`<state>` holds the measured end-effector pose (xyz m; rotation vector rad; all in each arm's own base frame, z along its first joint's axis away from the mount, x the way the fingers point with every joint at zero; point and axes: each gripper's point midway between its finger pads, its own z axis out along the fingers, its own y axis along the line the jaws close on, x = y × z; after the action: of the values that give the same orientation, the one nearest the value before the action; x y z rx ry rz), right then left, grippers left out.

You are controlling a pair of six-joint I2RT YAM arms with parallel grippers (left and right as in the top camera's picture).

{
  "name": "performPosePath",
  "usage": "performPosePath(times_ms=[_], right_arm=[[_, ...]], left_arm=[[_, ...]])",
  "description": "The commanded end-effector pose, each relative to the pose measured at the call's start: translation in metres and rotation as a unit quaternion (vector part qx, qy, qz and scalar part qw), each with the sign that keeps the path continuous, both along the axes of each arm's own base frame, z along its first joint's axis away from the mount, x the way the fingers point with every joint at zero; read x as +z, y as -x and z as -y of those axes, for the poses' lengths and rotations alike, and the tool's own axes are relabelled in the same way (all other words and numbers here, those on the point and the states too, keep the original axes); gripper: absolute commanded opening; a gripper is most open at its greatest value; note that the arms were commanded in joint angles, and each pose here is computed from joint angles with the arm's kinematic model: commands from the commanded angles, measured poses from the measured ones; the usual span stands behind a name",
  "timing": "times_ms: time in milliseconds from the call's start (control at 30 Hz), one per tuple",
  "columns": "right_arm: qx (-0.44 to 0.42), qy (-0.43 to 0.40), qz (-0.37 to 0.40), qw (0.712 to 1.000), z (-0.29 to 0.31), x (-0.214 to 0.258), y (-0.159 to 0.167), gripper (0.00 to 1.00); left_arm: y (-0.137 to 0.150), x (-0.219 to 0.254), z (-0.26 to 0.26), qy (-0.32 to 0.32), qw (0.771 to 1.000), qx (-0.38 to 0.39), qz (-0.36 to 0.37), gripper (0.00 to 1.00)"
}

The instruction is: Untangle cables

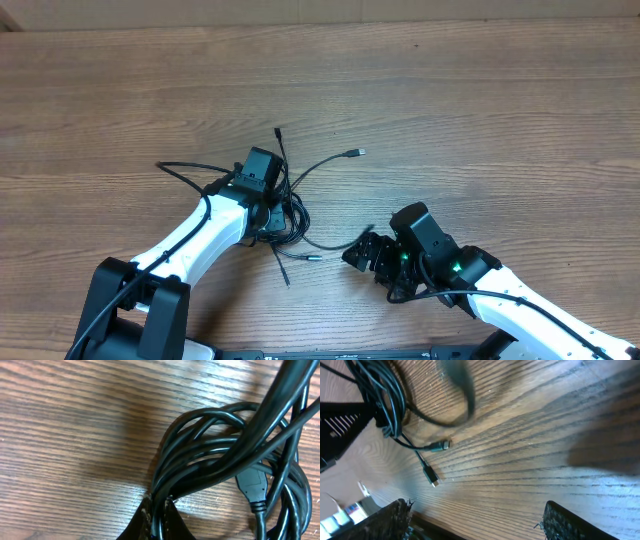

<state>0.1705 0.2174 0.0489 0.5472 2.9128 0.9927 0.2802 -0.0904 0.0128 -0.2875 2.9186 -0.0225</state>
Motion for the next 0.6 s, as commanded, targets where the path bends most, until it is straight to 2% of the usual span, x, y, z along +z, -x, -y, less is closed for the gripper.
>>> performPosePath(times_ms=[0,133,200,267,300,400,433,467,500,567], right_arm=[[0.039,0.003,0.031,0.999,-0.003,0.004,-0.002,0.84],[0.097,-0.018,0.048,0.994,-0.01,0.01,0.006,0.84],[0.135,-0.039,0.065,0.988,-0.017,0.019,0.011,0.84],[0.166,-0.059,0.091,0.98,-0.023,0.033,0.011,0.83],[0.177,-0.066,0.107,0.976,-0.026,0.04,0.009,0.83],[0.195,-0.077,0.157,0.965,-0.032,0.062,0.001,0.84],[0.199,-0.08,0.171,0.962,-0.033,0.069,-0.001,0.84],[0.199,-0.081,0.182,0.959,-0.034,0.074,-0.003,0.84],[0.196,-0.081,0.191,0.958,-0.034,0.078,-0.006,0.84],[0.191,-0.079,0.203,0.957,-0.034,0.083,-0.009,0.87]], left_arm=[[0.009,-0.004,0.003,0.025,0.998,0.055,-0.022,0.04],[0.023,-0.003,0.025,0.102,0.983,0.136,-0.067,0.04],[0.029,-0.001,0.038,0.138,0.974,0.154,-0.089,0.04],[0.03,-0.001,0.04,0.145,0.972,0.158,-0.094,0.04],[0.029,-0.001,0.039,0.141,0.973,0.158,-0.091,0.05],[0.024,-0.003,0.027,0.109,0.98,0.15,-0.072,0.37],[0.022,-0.004,0.022,0.092,0.984,0.138,-0.062,0.4],[0.019,-0.004,0.014,0.069,0.989,0.124,-0.05,0.38],[0.016,-0.005,0.006,0.045,0.992,0.113,-0.038,0.31],[0.013,-0.004,-0.003,0.017,0.994,0.102,-0.026,0.26]])
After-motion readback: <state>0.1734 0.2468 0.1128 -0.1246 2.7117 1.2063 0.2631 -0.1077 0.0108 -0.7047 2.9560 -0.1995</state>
